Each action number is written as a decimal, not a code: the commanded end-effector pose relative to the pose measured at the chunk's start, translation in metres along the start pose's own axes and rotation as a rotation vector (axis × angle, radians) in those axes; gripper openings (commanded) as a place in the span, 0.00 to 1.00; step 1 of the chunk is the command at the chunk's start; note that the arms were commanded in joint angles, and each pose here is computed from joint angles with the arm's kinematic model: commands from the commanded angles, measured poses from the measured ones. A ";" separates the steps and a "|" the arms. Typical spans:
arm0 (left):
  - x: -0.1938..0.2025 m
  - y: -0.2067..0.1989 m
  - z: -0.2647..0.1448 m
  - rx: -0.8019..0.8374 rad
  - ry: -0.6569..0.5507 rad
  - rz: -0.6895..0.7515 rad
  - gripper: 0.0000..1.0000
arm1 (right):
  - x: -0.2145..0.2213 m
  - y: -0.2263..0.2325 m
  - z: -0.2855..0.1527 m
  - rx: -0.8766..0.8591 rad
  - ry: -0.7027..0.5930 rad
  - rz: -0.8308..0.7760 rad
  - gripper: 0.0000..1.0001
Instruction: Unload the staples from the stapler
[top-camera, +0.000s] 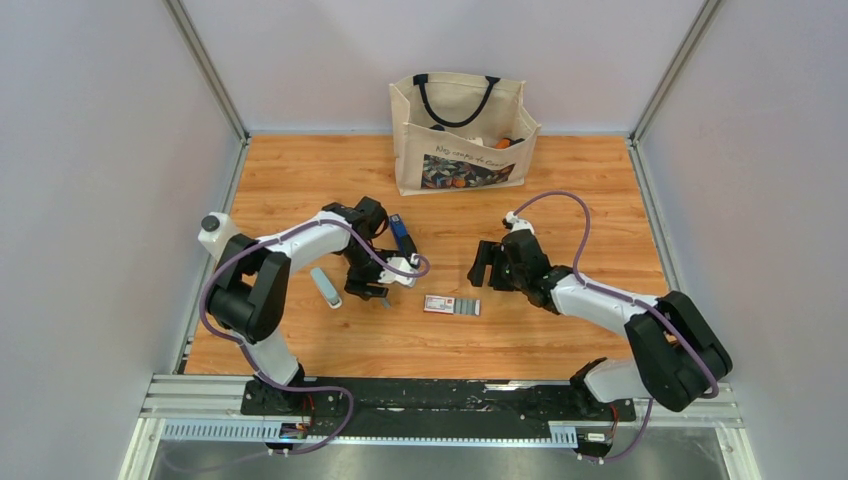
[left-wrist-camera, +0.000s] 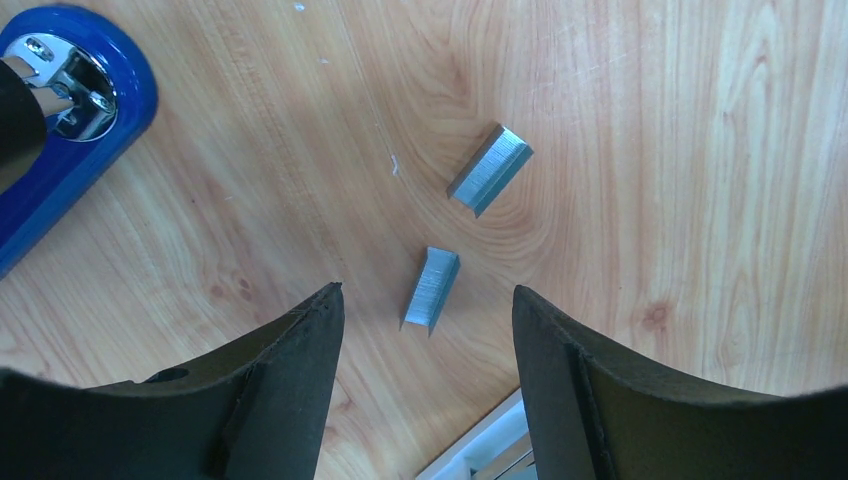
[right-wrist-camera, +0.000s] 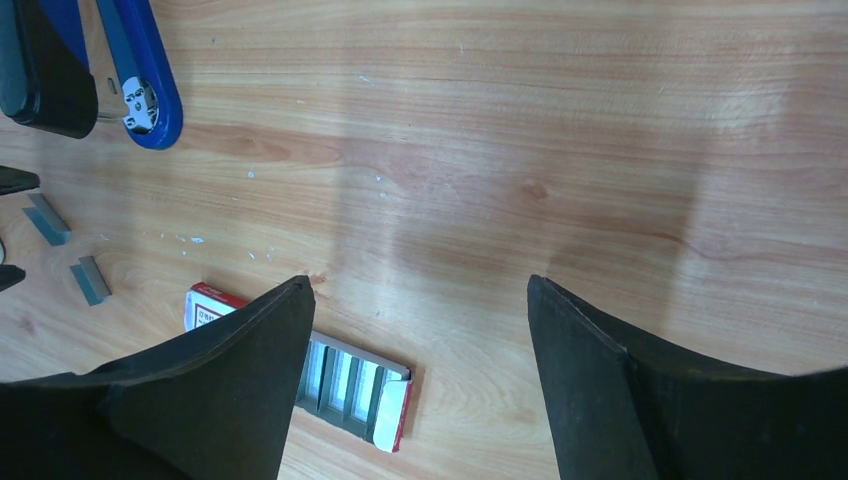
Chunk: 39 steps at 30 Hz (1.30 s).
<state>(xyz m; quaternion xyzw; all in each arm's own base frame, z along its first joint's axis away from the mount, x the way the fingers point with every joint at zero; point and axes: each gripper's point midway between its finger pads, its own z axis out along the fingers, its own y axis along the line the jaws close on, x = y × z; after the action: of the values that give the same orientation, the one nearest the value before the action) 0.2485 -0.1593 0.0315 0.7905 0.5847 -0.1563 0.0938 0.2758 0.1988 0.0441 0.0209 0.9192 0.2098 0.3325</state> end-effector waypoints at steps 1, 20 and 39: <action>-0.001 0.002 -0.001 -0.029 0.020 0.048 0.71 | -0.015 0.011 -0.005 -0.050 -0.067 -0.008 0.81; 0.006 0.006 0.018 -0.070 0.092 0.089 0.46 | -0.017 0.012 -0.005 -0.050 -0.069 -0.007 0.79; -0.010 0.015 0.006 -0.144 0.054 0.006 0.16 | -0.018 0.020 -0.010 -0.084 -0.061 -0.013 0.79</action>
<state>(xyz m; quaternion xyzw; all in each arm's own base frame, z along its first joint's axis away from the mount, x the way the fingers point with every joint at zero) 0.2507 -0.1595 0.0148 0.8006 0.5835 -0.0884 0.1035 0.2768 0.1996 0.0487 0.0208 0.9156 0.2147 0.3394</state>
